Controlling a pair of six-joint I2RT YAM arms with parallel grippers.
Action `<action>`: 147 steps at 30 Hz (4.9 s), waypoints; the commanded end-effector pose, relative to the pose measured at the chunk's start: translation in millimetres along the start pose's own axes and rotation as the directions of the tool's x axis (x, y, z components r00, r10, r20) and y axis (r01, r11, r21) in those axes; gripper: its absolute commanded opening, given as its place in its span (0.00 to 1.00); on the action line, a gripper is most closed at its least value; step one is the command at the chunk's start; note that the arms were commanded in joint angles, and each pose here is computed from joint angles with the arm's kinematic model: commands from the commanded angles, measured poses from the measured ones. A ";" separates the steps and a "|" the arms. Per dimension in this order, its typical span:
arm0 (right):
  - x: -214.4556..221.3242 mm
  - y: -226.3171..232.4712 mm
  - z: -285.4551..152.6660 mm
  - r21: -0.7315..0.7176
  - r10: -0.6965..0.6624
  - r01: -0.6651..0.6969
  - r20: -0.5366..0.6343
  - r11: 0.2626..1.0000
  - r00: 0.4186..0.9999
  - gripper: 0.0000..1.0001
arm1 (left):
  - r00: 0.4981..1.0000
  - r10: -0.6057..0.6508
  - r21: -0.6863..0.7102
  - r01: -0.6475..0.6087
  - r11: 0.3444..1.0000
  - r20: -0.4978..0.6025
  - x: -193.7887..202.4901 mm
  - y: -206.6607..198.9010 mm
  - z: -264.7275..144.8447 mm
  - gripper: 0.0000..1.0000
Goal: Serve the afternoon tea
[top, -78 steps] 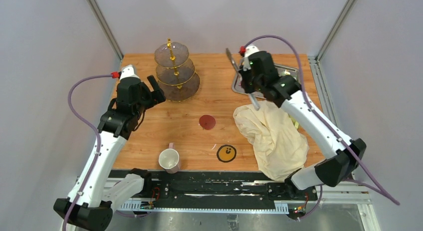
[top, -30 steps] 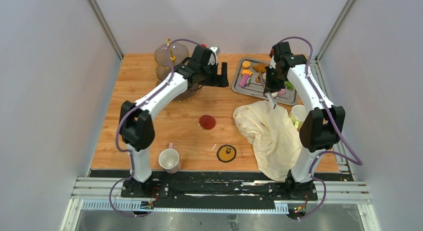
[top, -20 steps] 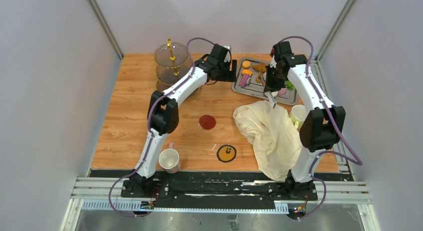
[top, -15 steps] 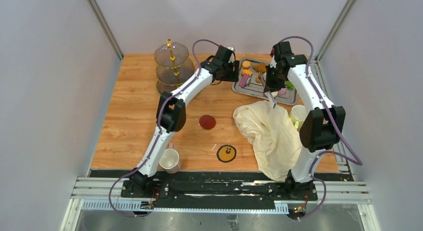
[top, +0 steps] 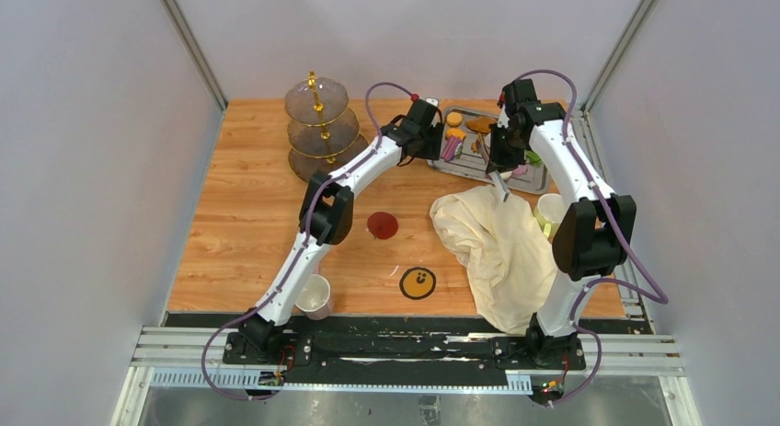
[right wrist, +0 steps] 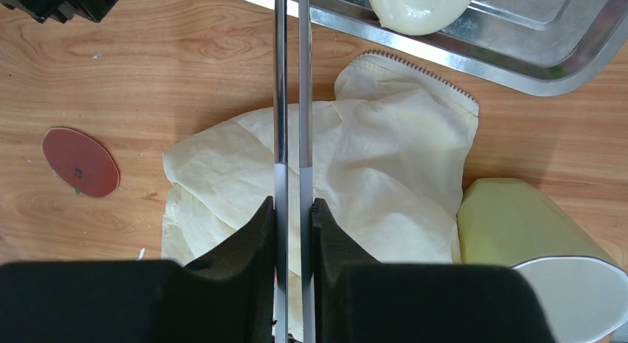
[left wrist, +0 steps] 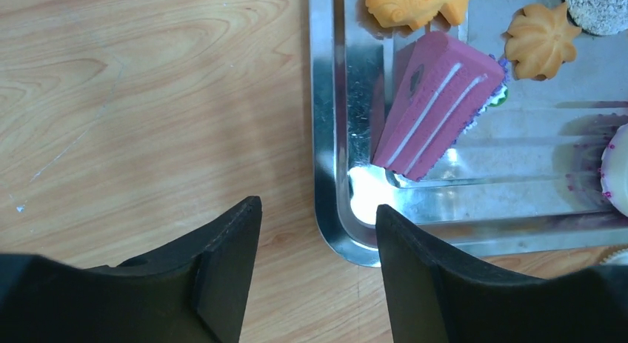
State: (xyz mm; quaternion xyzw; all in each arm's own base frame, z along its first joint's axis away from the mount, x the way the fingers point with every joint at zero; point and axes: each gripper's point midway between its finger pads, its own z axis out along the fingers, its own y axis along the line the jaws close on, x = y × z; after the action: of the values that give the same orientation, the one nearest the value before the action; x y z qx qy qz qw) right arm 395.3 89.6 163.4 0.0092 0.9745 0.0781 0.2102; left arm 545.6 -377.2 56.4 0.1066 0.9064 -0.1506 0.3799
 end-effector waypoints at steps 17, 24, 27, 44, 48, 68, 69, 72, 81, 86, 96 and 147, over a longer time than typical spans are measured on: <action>-2.0 -3.6 -3.7 -0.023 0.030 -0.030 0.013 0.999 0.999 0.10 | 0.996 0.085 -0.277 -0.091 0.957 -0.034 26.3 31.6 2.8 0.32; -0.3 -0.3 -3.5 -0.043 0.034 -0.034 0.011 0.999 0.999 0.09 | 0.996 -0.013 -0.328 -0.017 0.945 -0.088 46.6 51.2 -12.7 0.22; 1.8 -1.1 -1.4 -0.040 0.037 -0.036 0.006 0.999 0.999 0.09 | 0.994 -0.034 -0.314 0.000 0.950 -0.103 51.7 49.3 -21.4 0.21; 0.9 1.5 -9.6 -0.052 0.039 -0.037 0.032 0.998 0.999 0.09 | 0.946 -0.324 -0.292 0.306 0.906 -0.015 52.5 32.4 -20.3 0.00; 1.0 0.0 -10.0 -0.045 0.031 -0.030 0.034 0.999 0.999 0.09 | 0.909 -0.415 -0.324 0.401 0.857 0.027 55.3 38.2 -18.2 0.00; -2.9 2.8 -6.9 -0.059 0.030 -0.028 0.030 0.998 0.999 0.09 | 0.778 -0.600 -0.370 0.621 0.691 0.186 56.1 53.3 -12.2 0.00; -2.9 3.8 -6.7 -0.063 0.031 -0.029 0.029 0.998 0.999 0.09 | 0.778 -0.601 -0.372 0.621 0.690 0.183 56.5 53.1 -13.7 0.00; -2.5 7.5 -4.0 -0.079 0.038 -0.036 0.027 0.996 0.999 0.09 | 0.771 -0.608 -0.380 0.629 0.678 0.190 61.2 54.9 -21.6 0.00; -0.3 30.2 8.6 -0.084 0.000 0.003 0.033 0.996 0.999 0.20 | 0.802 -0.563 -0.334 0.596 0.730 0.200 41.7 49.8 -51.9 0.33; 3.3 40.5 12.8 -0.062 -0.045 0.048 0.035 0.997 0.998 0.29 | 0.829 -0.522 -0.302 0.559 0.772 0.201 22.7 44.5 -67.7 0.54; 14.7 54.0 20.2 -0.102 -0.040 0.042 0.024 0.994 0.999 0.41 | 0.902 -0.413 -0.102 0.426 0.899 0.125 -16.2 3.5 -107.3 0.57; -6.7 110.6 38.9 -0.073 -0.026 0.044 0.230 0.996 0.973 0.41 | 0.846 -0.070 0.293 -0.105 0.950 0.528 -146.1 -22.4 -470.7 0.67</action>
State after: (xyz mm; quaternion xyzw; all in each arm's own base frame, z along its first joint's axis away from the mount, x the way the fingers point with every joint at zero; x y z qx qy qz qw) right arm 397.8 193.1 141.8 -0.0212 0.9473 0.1083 0.3008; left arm 323.6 -277.3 472.0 0.1558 0.7264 -0.3528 0.5689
